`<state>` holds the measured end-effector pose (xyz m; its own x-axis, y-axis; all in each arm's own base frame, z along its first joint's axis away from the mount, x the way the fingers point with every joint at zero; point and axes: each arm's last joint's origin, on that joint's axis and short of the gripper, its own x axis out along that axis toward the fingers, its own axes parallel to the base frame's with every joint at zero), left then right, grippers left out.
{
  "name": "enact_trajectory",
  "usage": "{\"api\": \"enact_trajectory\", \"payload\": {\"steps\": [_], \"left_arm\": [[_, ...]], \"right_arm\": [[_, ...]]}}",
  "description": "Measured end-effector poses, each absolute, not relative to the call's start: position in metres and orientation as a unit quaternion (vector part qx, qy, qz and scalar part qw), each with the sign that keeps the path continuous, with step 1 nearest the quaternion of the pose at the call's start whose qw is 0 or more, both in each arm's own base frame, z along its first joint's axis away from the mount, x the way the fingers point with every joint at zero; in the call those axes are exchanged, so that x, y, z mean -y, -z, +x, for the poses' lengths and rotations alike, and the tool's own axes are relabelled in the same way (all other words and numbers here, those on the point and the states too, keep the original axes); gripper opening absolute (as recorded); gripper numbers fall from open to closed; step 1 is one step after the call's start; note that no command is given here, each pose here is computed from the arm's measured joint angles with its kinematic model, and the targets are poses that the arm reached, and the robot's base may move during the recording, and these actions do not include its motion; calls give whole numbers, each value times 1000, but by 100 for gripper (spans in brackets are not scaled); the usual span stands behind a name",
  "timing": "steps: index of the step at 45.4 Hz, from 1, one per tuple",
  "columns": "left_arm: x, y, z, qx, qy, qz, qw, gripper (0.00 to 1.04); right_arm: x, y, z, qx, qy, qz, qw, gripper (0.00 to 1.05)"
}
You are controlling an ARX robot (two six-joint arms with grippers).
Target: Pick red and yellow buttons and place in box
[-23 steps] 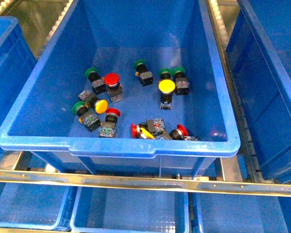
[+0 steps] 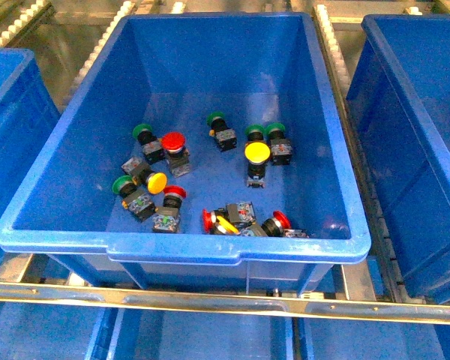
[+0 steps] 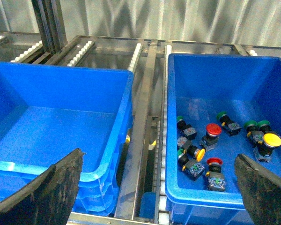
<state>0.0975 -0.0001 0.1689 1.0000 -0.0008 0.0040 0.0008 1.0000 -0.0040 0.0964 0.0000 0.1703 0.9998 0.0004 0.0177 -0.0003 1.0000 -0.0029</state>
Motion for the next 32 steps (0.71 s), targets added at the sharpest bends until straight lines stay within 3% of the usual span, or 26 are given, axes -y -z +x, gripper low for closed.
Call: {"api": "enact_trajectory", "payload": {"steps": [32], "left_arm": [[0, -169, 97, 2, 0, -2, 1000, 97]], "right_arm": [[0, -170, 96, 9, 0, -1, 1000, 97]]}}
